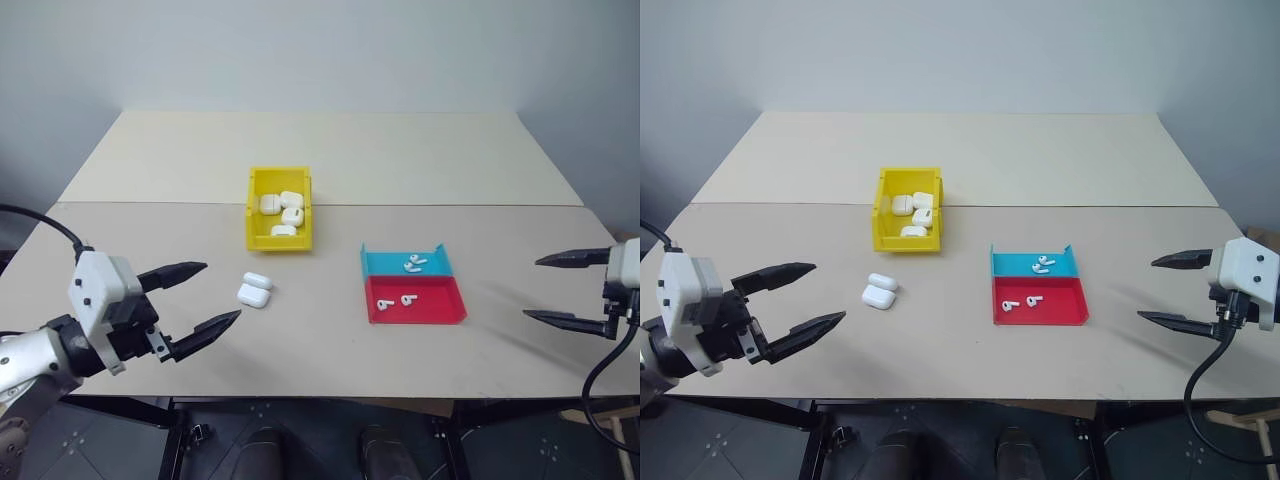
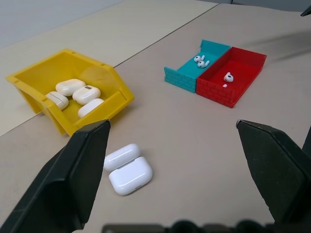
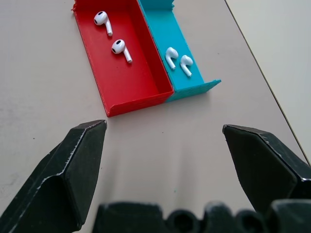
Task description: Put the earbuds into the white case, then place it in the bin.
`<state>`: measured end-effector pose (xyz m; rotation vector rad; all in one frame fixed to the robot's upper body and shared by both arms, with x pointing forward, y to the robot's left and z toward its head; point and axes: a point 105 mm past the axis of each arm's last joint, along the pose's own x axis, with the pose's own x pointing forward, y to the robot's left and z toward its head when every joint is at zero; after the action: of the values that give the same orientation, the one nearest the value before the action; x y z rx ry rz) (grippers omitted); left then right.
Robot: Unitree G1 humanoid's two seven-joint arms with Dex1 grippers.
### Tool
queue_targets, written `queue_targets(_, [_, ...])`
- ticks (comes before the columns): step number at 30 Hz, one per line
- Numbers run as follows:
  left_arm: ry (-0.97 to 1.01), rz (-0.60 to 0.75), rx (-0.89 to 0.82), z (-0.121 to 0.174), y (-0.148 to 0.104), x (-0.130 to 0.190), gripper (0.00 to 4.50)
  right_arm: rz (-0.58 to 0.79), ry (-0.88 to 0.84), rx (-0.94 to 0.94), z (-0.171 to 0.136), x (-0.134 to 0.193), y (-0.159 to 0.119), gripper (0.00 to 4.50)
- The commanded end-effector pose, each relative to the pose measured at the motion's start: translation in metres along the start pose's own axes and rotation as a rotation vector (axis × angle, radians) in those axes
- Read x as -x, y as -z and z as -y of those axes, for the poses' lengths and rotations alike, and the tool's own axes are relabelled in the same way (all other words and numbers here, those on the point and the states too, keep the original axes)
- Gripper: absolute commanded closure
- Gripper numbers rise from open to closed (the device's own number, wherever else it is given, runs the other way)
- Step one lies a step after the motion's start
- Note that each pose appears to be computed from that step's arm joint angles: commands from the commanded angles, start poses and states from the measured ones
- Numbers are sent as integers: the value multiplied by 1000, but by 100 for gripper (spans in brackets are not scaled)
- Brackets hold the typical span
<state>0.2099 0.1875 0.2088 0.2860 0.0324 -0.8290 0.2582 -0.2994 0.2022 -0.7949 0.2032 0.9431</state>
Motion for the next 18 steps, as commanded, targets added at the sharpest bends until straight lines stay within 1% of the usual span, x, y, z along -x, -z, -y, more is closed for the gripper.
queue_targets(1, [-12,10,-27,-2,-7,4,0,2,22,55,8,7,-11,5])
queue_targets(3, [-40,31,-12,-5,-9,4,0,5,23,57,9,6,-11,5])
queue_targets(8, [-88,-17,-32,-5,-7,3,0,5,22,62,10,5,-12,5])
queue_targets(12, [-180,-95,-82,-4,-1,-2,0,5,19,66,11,3,-12,5])
queue_targets(15, [-304,-167,-96,-2,6,-7,0,5,19,67,12,3,-13,5])
queue_targets(18, [-357,-198,-78,1,9,-14,0,2,16,64,12,2,-11,5])
